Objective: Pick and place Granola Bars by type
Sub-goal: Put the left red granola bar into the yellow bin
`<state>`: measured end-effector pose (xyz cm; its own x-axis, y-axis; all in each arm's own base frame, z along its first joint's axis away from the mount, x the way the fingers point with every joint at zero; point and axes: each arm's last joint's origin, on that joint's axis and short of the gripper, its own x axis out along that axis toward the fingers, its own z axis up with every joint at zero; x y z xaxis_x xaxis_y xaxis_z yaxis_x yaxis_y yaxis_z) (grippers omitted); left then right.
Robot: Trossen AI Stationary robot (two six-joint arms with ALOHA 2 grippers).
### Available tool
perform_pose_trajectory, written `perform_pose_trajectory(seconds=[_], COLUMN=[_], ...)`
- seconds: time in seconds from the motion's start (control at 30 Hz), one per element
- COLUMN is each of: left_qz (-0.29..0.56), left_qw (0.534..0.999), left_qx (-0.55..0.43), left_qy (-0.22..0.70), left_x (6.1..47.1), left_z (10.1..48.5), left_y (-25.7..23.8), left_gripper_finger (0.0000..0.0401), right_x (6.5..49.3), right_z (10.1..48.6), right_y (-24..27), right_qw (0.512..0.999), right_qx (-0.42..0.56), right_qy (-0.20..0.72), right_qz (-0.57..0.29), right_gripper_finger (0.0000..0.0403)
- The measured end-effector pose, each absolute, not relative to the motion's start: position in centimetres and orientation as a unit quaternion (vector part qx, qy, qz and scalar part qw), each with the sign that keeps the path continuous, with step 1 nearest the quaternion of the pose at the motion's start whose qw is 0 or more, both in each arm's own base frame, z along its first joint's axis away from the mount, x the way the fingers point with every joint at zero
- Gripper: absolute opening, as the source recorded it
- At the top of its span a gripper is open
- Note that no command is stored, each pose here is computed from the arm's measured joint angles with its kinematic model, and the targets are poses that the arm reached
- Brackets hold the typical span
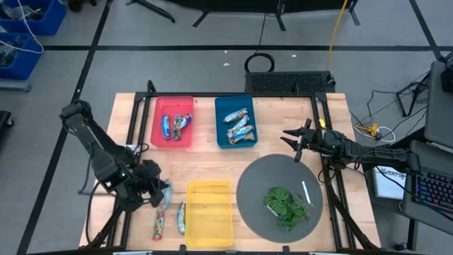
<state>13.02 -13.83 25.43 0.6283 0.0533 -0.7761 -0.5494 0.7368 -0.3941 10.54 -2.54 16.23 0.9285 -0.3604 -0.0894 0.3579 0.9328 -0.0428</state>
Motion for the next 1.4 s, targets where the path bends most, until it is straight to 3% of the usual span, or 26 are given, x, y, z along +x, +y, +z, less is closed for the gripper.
perform_pose_trajectory(seconds=[0.1, 0.23, 0.57, 0.83, 1.13, 1.27, 1.4], left_qz=[0.121, 0.033, 0.019, 0.029, -0.011, -0.009, 0.041], left_qw=[0.9, 0.927, 0.861, 0.818, 0.858, 0.856, 0.805], left_qx=[-0.289, -0.285, -0.299, -0.325, -0.265, -0.229, -0.209], left_qy=[0.303, 0.241, 0.411, 0.475, 0.44, 0.463, 0.553], left_x=[15.2, 18.8, 26.1, 27.3, 28.4, 28.6, 26.9], left_z=[27.7, 28.6, 20.4, 17.6, 18.8, 21.0, 23.9], left_y=[-14.2, -14.6, -14.1, -13.5, -12.9, -13.0, -14.5], left_gripper_finger=[0.0011, 0.0011, 0.001, 0.0029, 0.0125, 0.0128, 0.0114], right_x=[10.5, 10.5, 10.5, 10.5, 10.5, 10.5, 10.5], right_z=[16.2, 16.2, 16.2, 16.2, 16.2, 16.2, 16.2], right_y=[-2.5, -2.5, -2.5, -2.5, -2.5, -2.5, -2.5], right_qw=[0.982, 0.982, 0.982, 0.982, 0.982, 0.982, 0.982], right_qx=[-0.013, -0.013, -0.013, -0.013, -0.013, -0.013, -0.013], right_qy=[0.048, 0.048, 0.048, 0.048, 0.048, 0.048, 0.048], right_qz=[-0.183, -0.183, -0.183, -0.183, -0.183, -0.183, -0.183], right_gripper_finger=[0.0126, 0.0125, 0.0126, 0.0123, 0.0122, 0.0123, 0.0122])
